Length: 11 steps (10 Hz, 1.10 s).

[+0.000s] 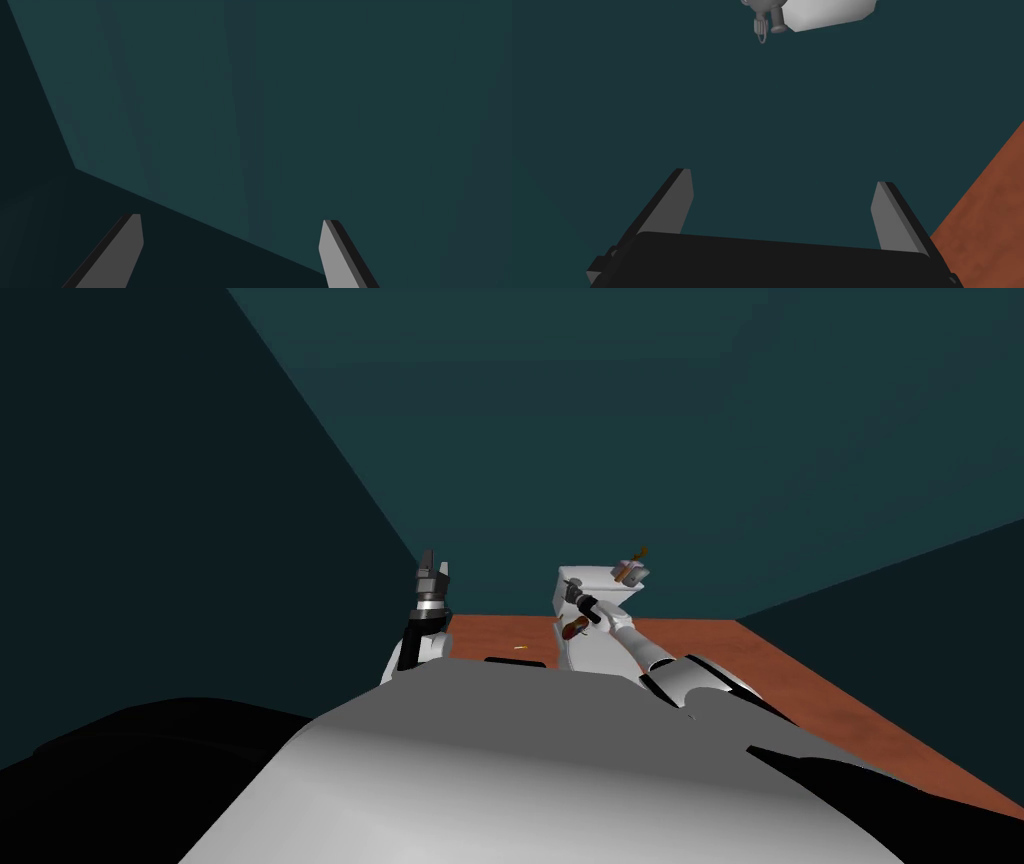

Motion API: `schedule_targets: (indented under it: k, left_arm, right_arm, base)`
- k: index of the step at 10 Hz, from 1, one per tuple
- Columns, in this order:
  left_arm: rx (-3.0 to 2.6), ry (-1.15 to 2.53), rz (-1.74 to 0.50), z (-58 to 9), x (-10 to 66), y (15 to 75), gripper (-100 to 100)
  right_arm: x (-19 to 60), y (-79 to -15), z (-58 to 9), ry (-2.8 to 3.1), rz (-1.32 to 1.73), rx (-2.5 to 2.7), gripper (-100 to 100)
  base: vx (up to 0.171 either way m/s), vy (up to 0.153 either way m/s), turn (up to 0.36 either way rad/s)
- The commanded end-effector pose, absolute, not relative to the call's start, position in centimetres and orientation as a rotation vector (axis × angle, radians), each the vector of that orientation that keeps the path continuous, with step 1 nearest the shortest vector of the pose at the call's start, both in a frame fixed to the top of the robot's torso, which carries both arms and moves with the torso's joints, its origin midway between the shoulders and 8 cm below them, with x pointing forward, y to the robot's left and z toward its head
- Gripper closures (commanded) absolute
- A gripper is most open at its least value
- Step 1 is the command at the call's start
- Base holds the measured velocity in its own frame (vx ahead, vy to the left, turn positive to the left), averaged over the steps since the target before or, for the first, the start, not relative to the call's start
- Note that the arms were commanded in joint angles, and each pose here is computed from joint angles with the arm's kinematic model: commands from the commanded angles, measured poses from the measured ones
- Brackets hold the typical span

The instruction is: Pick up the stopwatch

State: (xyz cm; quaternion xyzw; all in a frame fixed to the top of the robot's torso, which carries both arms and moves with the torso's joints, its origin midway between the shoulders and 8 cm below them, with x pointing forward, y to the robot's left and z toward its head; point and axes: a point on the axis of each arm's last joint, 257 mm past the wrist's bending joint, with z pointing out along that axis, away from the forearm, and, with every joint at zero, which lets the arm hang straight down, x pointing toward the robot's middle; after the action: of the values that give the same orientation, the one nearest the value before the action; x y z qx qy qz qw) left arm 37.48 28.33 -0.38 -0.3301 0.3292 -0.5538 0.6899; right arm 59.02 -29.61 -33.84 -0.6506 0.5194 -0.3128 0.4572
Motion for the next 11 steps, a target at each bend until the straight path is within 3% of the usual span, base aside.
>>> schedule_targets:
  k: [1, 10, 11]
  left_arm:
    - [-0.738, 0.736, -1.239, -0.4, 37.5, 28.3, 0]
    - [-0.738, 0.736, -1.239, -0.4, 37.5, 28.3, 0]
    - [-0.738, 0.736, -1.239, -0.4, 37.5, 28.3, 0]
  right_arm:
    - [59.2, -32.5, -34.2, 1.276, -0.846, -1.668, -100]
    - [59.0, -46.0, -33.5, 1.270, -1.164, -1.926, -100]
    - [59.0, -45.0, -33.8, 1.272, -1.137, -1.905, -100]
  base:
    - [-0.008, 0.057, 0.062]
    - [0.003, 0.062, 0.055]
    - [0.004, 0.024, 0.008]
